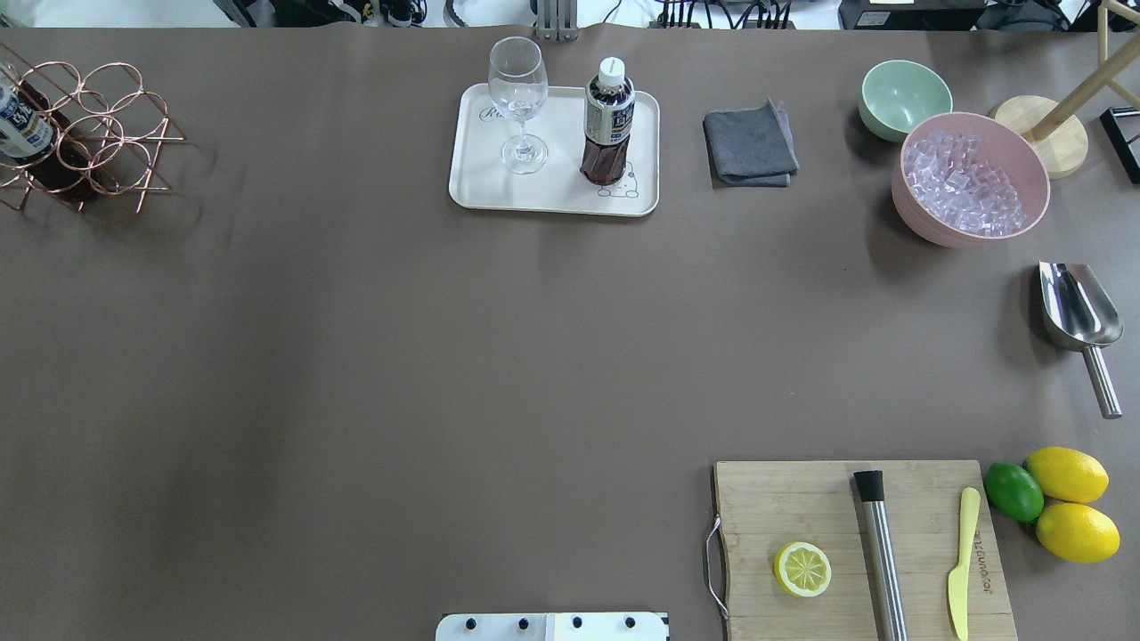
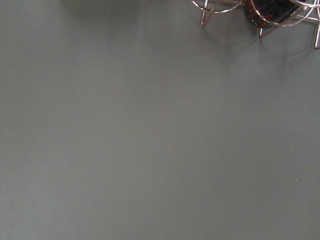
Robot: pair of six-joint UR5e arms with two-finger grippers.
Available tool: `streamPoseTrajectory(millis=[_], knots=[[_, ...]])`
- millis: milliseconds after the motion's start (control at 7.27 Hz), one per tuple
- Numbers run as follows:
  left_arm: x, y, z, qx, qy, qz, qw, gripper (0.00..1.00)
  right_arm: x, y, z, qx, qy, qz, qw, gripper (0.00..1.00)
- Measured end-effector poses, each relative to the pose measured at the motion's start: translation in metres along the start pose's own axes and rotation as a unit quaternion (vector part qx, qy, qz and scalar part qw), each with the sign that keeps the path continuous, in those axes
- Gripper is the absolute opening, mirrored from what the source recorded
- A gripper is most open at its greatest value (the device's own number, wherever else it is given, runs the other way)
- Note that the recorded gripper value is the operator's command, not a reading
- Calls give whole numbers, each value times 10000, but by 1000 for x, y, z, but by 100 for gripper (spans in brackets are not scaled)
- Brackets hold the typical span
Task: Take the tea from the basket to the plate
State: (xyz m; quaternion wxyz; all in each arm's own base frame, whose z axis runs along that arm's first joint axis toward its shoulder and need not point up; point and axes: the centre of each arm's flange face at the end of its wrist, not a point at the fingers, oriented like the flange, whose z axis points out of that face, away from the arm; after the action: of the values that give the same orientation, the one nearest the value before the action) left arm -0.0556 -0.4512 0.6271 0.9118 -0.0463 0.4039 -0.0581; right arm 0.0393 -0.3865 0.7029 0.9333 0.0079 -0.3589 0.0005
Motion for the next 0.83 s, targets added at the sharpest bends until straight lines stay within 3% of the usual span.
streamPoseTrajectory(millis=[413,825], knots=[[-10,4,7,-17,43,-49,10000,97,-34,-66,-48,-348,172,-34,9992,100],[-5,2,0,52,17,-1,10000,97,-42,-70,-61,-388,264,-13,9989,100]])
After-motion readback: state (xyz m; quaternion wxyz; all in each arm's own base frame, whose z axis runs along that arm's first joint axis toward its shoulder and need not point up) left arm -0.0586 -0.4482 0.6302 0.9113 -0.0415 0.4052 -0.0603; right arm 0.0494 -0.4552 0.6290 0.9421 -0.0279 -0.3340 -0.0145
